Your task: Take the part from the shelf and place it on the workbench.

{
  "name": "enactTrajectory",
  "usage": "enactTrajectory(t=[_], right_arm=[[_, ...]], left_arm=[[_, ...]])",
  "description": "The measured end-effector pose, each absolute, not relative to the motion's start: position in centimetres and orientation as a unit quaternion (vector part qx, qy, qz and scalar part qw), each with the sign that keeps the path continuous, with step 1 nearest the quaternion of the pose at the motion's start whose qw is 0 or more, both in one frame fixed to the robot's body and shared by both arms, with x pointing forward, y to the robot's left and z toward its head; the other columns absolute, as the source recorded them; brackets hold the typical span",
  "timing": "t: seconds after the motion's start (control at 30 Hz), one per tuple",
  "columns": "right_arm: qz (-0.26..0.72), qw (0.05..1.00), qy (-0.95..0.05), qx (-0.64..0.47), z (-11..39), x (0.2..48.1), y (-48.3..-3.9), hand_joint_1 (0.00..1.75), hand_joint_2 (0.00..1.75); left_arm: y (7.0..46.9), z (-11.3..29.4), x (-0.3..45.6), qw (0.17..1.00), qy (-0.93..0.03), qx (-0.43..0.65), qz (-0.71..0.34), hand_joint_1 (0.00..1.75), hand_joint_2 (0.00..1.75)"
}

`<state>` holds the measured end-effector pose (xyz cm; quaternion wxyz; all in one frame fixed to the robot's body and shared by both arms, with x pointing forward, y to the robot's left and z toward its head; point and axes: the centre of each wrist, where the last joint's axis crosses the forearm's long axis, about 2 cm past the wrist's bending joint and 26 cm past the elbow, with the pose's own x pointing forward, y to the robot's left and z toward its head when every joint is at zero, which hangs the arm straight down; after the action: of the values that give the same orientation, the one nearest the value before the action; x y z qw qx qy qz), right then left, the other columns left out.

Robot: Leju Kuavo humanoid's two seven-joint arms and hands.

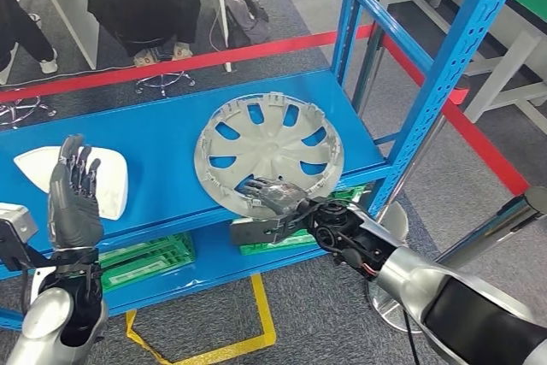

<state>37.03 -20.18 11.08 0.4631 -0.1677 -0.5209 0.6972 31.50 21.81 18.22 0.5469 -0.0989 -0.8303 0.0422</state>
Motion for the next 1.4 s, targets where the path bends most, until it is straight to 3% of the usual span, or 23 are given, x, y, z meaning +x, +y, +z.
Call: enactTrajectory(t=[0.3, 0.8, 0.93, 1.4], right_arm=[[0.728, 0.401, -0.501, -0.242, 10.3, 37.1, -21.1, 0.0, 1.75], [0.744, 0.401, -0.48, -0.233, 9.7, 37.2, -22.0, 0.0, 1.75], [0.744, 0.403, -0.479, -0.233, 9.7, 37.3, -22.1, 1.75, 1.75], [0.734, 0.406, -0.492, -0.233, 10.4, 38.0, -22.4, 1.75, 1.75]], left_arm=[[21.8, 18.2, 31.7, 0.547, -0.83, -0.099, 0.043, 0.0, 0.0], [21.7, 18.2, 31.8, 0.549, -0.829, -0.101, 0.045, 0.0, 0.0], [21.7, 18.3, 31.9, 0.549, -0.828, -0.104, 0.044, 0.0, 0.0], [21.7, 18.1, 31.9, 0.551, -0.827, -0.104, 0.044, 0.0, 0.0]])
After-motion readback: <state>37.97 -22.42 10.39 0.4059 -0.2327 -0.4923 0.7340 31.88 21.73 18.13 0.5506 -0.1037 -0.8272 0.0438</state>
